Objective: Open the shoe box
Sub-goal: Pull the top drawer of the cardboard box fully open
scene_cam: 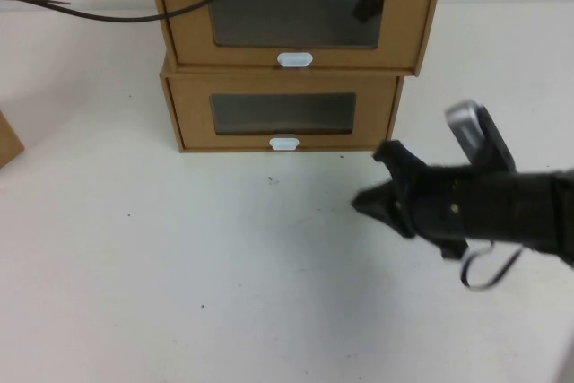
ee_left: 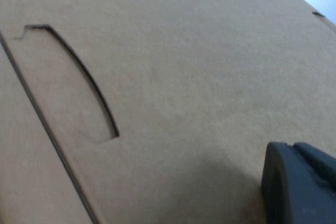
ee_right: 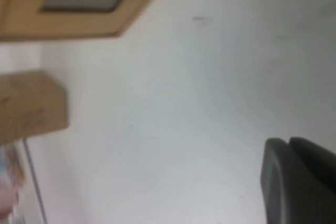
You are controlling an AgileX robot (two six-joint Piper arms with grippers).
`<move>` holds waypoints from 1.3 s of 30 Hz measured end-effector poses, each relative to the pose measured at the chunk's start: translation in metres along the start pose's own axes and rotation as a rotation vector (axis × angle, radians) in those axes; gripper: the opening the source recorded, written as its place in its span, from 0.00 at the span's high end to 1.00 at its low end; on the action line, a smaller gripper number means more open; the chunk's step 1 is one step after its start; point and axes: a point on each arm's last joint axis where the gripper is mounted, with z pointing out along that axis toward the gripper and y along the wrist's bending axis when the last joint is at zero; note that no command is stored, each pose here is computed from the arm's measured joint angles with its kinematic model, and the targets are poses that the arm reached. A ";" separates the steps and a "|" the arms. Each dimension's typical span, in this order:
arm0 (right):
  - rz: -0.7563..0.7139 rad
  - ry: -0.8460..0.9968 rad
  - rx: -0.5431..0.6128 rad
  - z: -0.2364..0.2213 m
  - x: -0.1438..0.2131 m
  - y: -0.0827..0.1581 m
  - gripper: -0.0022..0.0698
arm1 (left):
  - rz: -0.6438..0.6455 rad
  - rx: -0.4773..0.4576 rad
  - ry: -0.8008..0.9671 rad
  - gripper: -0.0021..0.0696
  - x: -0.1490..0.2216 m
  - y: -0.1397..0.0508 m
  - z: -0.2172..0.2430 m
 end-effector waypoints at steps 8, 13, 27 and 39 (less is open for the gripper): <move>-0.640 -0.021 -0.316 -0.013 -0.013 0.089 1.00 | 0.008 0.003 -0.002 0.98 0.000 0.000 0.000; -1.145 -0.118 -0.537 -0.043 -0.008 0.139 1.00 | 0.010 0.004 -0.003 0.98 0.000 0.000 0.000; -1.973 -0.194 0.017 -0.052 0.023 0.142 1.00 | 0.021 0.004 -0.003 0.98 0.000 0.000 0.000; -1.098 -0.408 0.136 -0.070 -0.011 0.122 1.00 | 0.021 0.003 -0.004 0.98 0.000 0.000 0.000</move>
